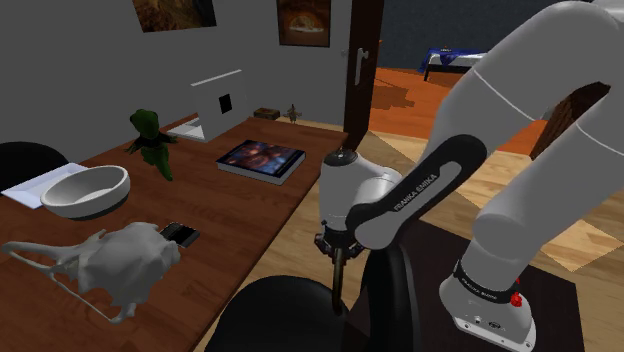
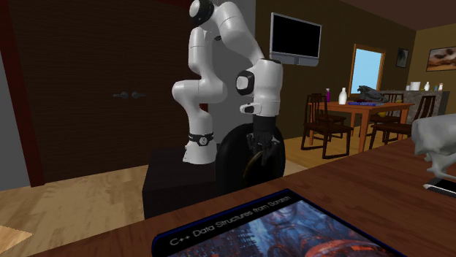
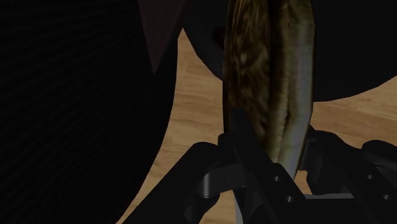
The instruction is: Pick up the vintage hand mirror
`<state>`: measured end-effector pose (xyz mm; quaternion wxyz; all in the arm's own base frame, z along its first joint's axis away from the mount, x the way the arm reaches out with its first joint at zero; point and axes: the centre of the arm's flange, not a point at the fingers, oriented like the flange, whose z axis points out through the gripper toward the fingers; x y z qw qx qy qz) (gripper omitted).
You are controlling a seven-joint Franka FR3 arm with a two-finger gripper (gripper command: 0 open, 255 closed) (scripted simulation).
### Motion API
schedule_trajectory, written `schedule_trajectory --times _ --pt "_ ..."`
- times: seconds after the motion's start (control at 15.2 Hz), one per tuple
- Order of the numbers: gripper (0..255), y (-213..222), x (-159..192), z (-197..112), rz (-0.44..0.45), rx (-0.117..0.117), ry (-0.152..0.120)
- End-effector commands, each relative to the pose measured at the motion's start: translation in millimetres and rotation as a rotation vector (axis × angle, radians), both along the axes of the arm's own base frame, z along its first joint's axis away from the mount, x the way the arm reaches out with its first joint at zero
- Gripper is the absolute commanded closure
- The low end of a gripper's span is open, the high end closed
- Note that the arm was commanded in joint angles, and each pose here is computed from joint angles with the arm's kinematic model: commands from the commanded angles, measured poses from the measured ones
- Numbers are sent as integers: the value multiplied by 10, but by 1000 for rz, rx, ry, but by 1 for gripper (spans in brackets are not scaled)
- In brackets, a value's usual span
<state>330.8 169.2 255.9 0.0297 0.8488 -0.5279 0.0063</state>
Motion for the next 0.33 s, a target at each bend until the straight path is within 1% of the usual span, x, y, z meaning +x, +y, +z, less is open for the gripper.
schedule_trajectory --times 0.0,0.13,0.26 --pt "255 6 2 107 0 1 1" --pt "255 6 2 212 0 1 1" --pt "255 6 2 221 0 1 1"
